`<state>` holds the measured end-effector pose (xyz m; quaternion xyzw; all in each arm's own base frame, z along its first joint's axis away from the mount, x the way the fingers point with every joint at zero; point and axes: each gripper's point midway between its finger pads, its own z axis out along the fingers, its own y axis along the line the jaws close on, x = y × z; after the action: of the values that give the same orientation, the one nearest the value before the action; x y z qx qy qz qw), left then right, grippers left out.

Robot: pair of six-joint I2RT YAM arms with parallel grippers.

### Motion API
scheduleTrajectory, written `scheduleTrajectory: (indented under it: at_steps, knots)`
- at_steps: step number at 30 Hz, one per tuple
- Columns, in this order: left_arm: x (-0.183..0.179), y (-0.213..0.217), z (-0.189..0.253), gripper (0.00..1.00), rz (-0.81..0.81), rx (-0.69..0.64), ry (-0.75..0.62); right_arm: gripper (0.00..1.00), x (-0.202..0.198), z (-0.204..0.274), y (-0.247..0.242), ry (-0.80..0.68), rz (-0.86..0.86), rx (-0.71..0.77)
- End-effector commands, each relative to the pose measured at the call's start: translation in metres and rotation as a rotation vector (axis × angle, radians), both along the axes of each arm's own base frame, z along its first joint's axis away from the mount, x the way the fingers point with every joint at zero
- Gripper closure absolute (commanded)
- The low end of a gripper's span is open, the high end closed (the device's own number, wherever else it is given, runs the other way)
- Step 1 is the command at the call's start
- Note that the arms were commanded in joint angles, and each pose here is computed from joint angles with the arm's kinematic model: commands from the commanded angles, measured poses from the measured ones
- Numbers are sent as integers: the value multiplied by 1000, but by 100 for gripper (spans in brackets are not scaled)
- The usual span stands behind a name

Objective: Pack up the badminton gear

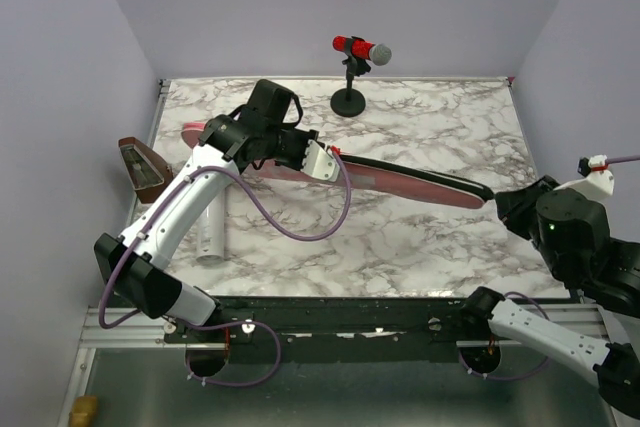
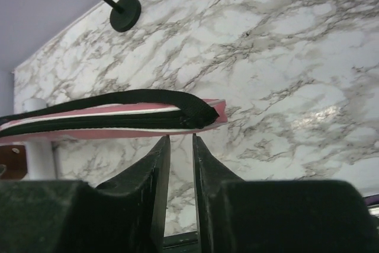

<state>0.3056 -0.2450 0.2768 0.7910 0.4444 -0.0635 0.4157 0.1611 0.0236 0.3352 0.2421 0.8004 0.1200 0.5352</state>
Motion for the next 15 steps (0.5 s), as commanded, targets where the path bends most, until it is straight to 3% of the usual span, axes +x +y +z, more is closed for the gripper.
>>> scheduleTrajectory:
  at_steps: [1,7,10,15]
  knots:
    - [12,0,14,100,36,36,-80,60,7,11,8,-36,52,-47]
    - [-2,-34,5,100,6,8,-15,24,37,41,32,-106,88,-104]
    - [-6,-55,-10,100,10,4,37,18,48,52,32,-131,51,-135]
    - [18,-81,-28,100,42,-6,7,17,57,61,40,-168,48,-128]
